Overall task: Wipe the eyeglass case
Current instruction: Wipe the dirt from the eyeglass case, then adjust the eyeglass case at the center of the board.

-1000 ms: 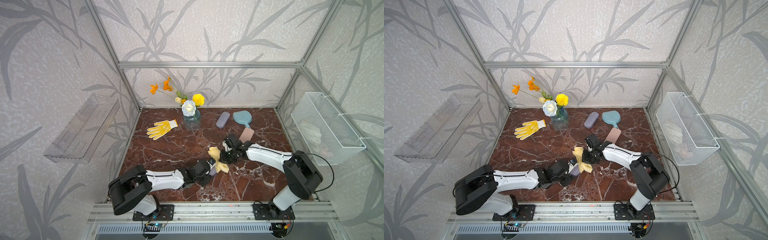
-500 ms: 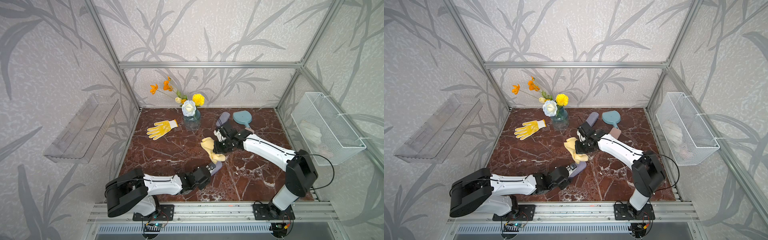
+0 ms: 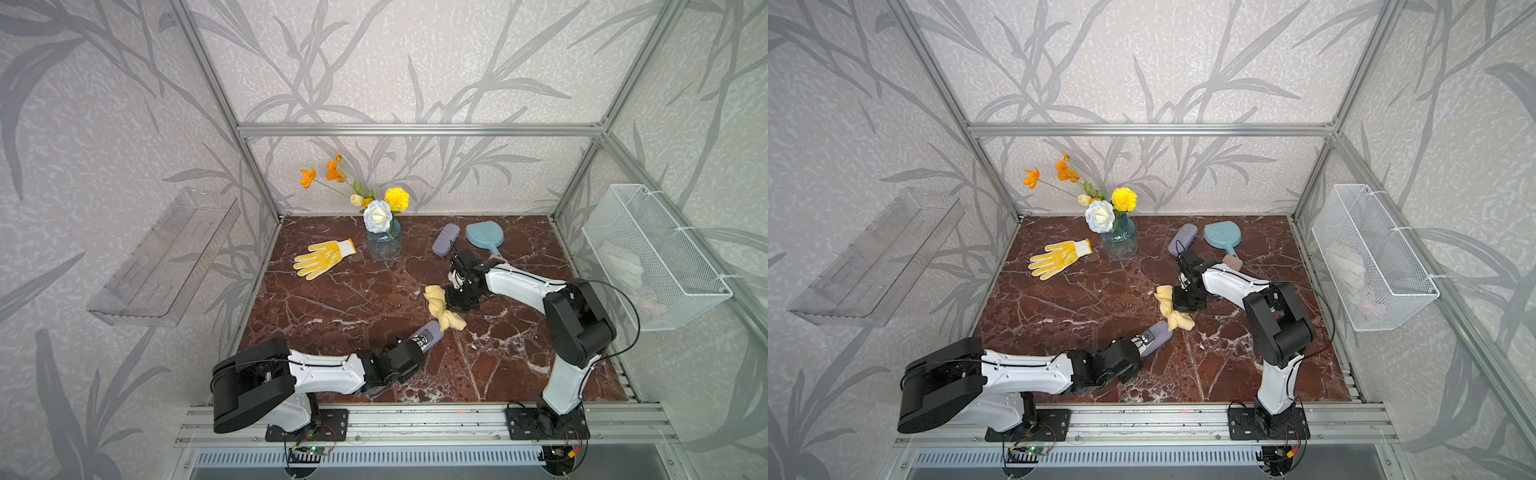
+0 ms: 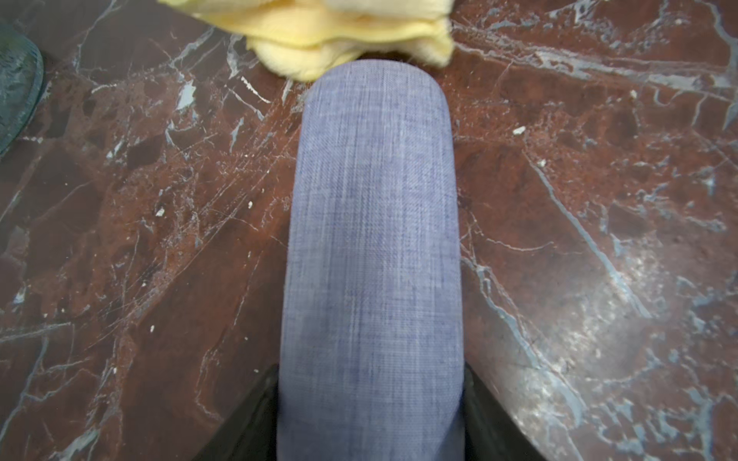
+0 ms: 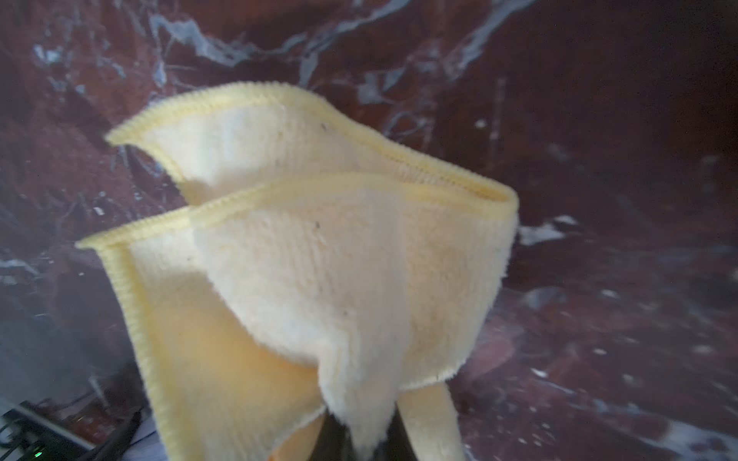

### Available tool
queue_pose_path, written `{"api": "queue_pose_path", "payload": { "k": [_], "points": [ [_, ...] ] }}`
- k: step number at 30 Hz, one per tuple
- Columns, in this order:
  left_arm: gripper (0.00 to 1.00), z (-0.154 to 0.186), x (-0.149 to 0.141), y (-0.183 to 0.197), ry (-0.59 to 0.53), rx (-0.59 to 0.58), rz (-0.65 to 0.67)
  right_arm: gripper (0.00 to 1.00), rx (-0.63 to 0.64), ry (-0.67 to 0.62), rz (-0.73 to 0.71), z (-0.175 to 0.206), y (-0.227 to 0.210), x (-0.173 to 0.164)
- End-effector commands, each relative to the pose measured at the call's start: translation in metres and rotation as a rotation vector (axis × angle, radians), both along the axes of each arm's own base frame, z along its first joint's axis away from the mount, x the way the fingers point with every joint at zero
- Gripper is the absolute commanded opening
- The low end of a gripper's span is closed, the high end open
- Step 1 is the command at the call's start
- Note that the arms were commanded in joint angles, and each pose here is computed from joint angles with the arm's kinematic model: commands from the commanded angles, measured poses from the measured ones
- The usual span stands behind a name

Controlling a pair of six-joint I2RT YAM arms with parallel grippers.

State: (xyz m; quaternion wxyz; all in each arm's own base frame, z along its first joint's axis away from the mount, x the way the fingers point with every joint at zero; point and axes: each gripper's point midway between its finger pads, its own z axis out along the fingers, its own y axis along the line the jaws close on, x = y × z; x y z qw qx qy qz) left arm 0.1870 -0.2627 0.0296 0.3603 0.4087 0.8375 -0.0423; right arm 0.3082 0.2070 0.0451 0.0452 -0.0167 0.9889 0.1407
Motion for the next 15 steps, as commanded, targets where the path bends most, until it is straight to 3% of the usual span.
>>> {"api": "queue_pose_path", "payload": {
  "k": [1,4,8,15],
  "points": [
    [0.05,0.002,0.000,0.001,0.041,-0.040,0.066,0.00,-0.042,-0.116,0.052,0.048,-0.007,-0.003],
    [0.15,0.003,-0.003,0.000,0.099,-0.029,0.093,0.00,-0.014,-0.060,0.047,0.045,-0.006,-0.027],
    [0.42,0.003,-0.009,-0.007,0.215,-0.024,0.114,0.00,-0.033,-0.002,-0.042,0.026,-0.021,-0.058],
    [0.60,-0.006,-0.023,-0.021,0.393,0.050,0.134,0.00,-0.002,0.028,-0.173,0.007,-0.018,-0.063]
  ]
}}
